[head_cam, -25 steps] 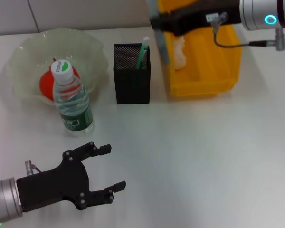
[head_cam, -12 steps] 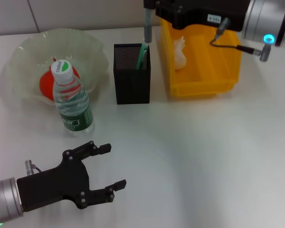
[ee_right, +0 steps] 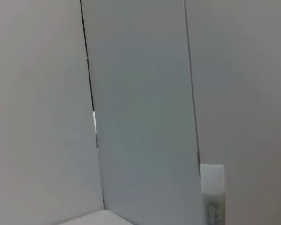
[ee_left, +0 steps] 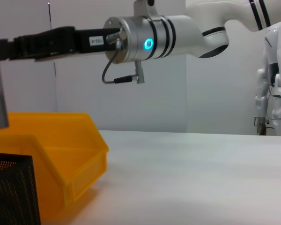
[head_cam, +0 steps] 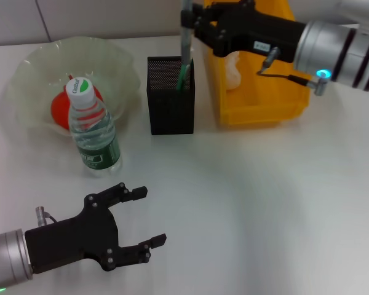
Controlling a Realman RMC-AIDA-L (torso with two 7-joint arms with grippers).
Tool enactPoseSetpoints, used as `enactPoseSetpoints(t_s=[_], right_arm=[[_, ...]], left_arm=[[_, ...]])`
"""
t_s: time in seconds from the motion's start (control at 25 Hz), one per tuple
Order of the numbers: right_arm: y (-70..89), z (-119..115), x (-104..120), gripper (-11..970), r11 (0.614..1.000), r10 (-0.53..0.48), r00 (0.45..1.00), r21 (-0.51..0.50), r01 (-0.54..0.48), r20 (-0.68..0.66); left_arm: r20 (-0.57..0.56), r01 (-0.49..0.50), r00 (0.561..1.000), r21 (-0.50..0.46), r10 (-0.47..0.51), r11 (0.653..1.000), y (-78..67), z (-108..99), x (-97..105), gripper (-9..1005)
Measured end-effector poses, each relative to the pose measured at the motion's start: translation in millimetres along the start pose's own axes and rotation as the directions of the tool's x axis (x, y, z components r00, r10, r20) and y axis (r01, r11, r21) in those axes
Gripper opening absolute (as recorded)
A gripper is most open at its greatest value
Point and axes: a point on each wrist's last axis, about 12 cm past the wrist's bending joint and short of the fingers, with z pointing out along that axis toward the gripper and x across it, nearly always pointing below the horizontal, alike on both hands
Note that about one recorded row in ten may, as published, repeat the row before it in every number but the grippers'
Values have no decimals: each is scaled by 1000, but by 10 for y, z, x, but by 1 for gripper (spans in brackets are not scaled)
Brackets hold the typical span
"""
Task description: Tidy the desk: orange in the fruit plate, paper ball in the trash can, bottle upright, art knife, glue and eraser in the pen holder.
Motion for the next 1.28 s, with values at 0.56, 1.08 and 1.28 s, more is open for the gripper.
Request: enactPoseSetpoints(t_s=[0.56,1.08,1.28], right_arm=[[4,216,198,150,998,-54,995,9,55,-79],[45,129,218,374,999,-49,997,-12,48,-55],[121,-251,103,610,999,-22,995,-44,27,98]], left_arm=[[0,8,1000,2,-8,1000,-15,2,12,849],[17,1,1000,11,-1,1000,-43,-22,2,849],[32,-2,999,9,2,1000,-38,-39,-18,848]])
